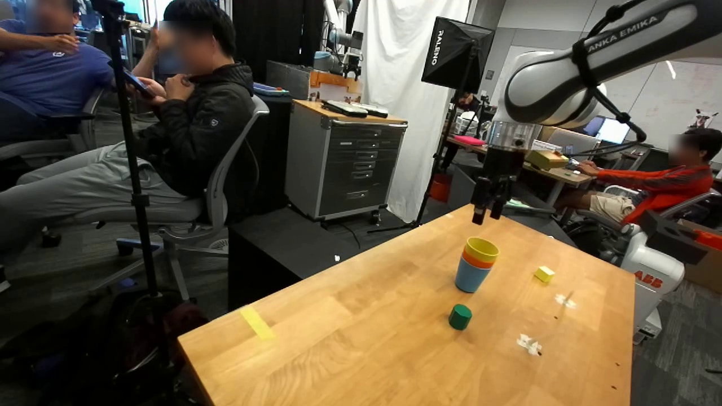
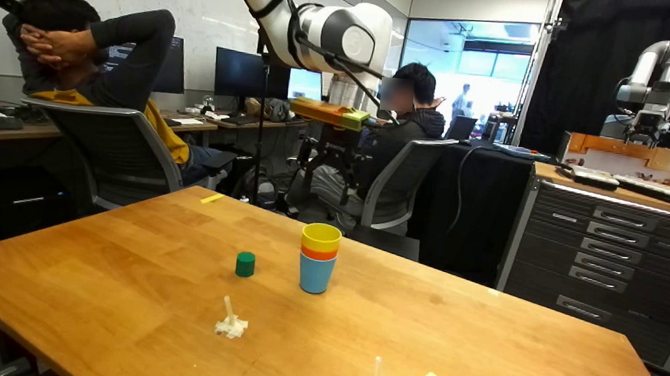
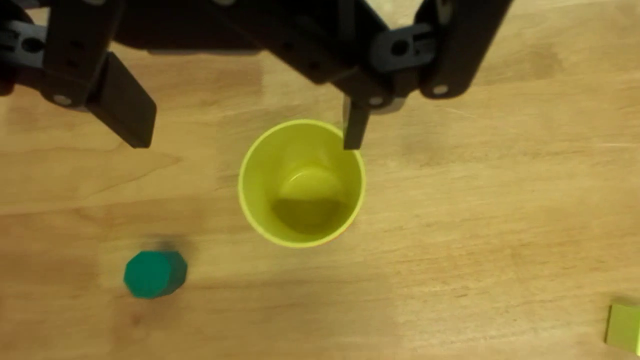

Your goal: Stack the cups on the table

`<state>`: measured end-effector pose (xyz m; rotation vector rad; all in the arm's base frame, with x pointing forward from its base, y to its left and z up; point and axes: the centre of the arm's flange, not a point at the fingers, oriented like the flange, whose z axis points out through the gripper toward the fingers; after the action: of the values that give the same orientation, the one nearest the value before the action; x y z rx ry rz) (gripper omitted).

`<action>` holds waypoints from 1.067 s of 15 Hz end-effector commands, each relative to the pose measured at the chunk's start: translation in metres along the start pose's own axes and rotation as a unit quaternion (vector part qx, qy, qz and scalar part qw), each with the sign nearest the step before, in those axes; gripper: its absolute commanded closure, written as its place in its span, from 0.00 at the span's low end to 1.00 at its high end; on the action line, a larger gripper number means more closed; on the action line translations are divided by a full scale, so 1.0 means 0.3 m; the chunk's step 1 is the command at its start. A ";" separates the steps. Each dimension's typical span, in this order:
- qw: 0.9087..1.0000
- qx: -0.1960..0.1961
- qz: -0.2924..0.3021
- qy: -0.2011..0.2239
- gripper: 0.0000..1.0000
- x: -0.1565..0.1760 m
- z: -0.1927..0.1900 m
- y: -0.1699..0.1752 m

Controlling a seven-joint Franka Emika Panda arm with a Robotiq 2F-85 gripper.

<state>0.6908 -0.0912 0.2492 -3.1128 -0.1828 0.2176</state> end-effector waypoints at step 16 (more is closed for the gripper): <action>0.975 -0.020 -0.113 -0.191 0.00 -0.282 -0.085 -0.161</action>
<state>0.6057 -0.0534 0.2874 -3.0168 -0.5479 0.8120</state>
